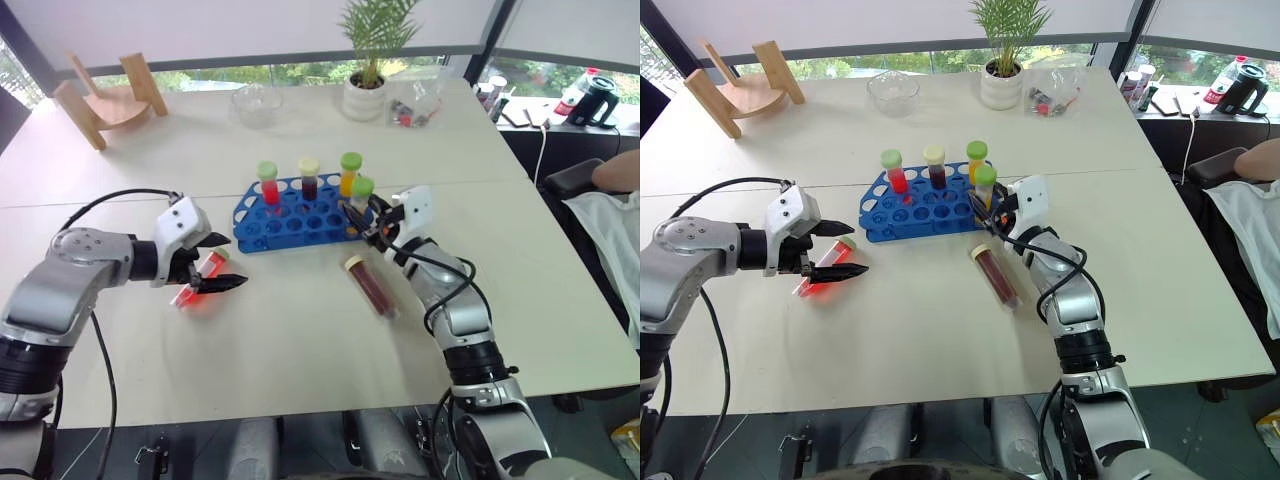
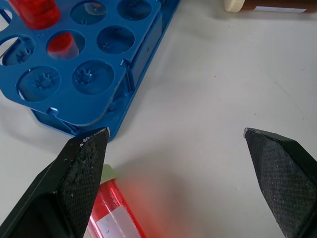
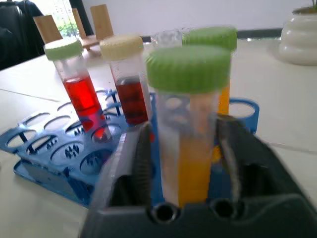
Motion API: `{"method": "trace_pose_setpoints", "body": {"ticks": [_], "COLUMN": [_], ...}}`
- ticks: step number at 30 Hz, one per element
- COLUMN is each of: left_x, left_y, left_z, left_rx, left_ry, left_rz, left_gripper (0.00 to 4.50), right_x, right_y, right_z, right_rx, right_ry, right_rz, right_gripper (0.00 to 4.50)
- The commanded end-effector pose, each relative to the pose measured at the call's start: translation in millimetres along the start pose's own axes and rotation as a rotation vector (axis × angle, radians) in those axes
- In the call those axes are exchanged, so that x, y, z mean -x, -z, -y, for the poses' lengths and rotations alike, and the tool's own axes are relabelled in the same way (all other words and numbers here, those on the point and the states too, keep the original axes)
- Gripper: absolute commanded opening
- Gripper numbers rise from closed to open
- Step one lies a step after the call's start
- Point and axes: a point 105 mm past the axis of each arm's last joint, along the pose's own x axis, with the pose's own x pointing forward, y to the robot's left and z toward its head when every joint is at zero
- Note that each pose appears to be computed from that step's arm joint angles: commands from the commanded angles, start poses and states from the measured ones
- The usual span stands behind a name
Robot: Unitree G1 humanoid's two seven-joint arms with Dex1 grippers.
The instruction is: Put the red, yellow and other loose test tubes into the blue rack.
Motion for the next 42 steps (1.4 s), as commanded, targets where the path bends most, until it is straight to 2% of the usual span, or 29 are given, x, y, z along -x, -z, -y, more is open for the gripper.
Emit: {"method": "trace_pose_setpoints", "body": {"ticks": [1, 3, 5, 6, 8, 10, 12, 16, 20, 24, 28, 31, 36, 37, 38, 39, 42], "left_x": [4.5, 6.7, 10.0, 11.2, 13.1, 11.0, 8.5, 2.3, -3.8, -9.5, -15.7, -20.0, -21.6, -21.4, -21.0, -19.6, -7.2], "left_y": [-8.2, -11.1, -15.3, -16.1, -17.9, -21.5, -23.7, -28.2, -24.7, -18.5, -16.0, -13.5, -10.3, -9.9, -9.4, -8.1, -0.3], "left_z": [-0.1, 2.3, 6.7, 9.9, 20.6, 30.9, 36.2, 38.3, 45.1, 49.4, 51.6, 50.8, 50.1, 49.7, 48.7, 46.3, 35.9], "left_rx": [-0.029, -0.029, -0.045, -0.060, -0.106, -0.149, -0.177, -0.208, -0.177, -0.144, -0.120, -0.102, -0.091, -0.090, -0.089, -0.084, -0.046], "left_ry": [-0.005, 0.006, 0.029, 0.043, 0.090, 0.127, 0.140, 0.107, 0.092, 0.069, 0.054, 0.042, 0.037, 0.037, 0.034, 0.026, -0.006], "left_rz": [0.011, 0.019, 0.024, 0.018, -0.003, -0.012, -0.016, 0.003, 0.030, 0.044, 0.065, 0.077, 0.076, 0.076, 0.075, 0.070, 0.050], "left_gripper": [4.50, 4.50, 4.50, 4.50, 4.50, 4.50, 4.50, 4.50, 4.50, 4.50, 4.50, 4.50, 4.50, 4.50, 4.50, 4.50, 4.50], "right_x": [10.4, 22.3, 36.7, 43.6, 62.7, 82.5, 92.4, 85.0, 64.5, 50.1, 50.6, 48.8, 51.4, 52.3, 54.2, 55.9, 51.6], "right_y": [-32.1, -46.7, -63.5, -66.0, -61.5, -51.1, -47.0, -40.4, -29.3, -18.7, 5.1, 18.6, 25.8, 26.2, 26.0, 17.4, -50.9], "right_z": [-2.2, -0.4, 5.2, 7.4, 2.7, -2.1, -10.6, -20.6, -14.6, -12.2, -9.8, -7.3, -1.2, -0.8, 0.5, -4.2, -47.9], "right_rx": [0.044, 0.053, 0.086, 0.105, 0.126, 0.058, 0.014, -0.076, -0.100, -0.073, -0.007, 0.062, 0.115, 0.116, 0.122, 0.121, 0.146], "right_ry": [-0.035, -0.062, -0.118, -0.156, -0.304, -0.401, -0.470, -0.537, -0.470, -0.405, -0.365, -0.352, -0.346, -0.347, -0.351, -0.419, -0.763], "right_rz": [0.060, 0.050, -0.033, -0.119, -0.395, -0.665, -0.808, -0.948, -1.031, -1.088, -1.161, -1.166, -1.156, -1.156, -1.154, -1.098, -0.640], "right_gripper": [4.26, 4.38, 4.38, 4.38, 4.38, 4.38, 4.38, 4.38, 4.38, 4.38, 4.38, 3.52, 1.07, 0.86, 0.86, 0.86, 0.86]}}
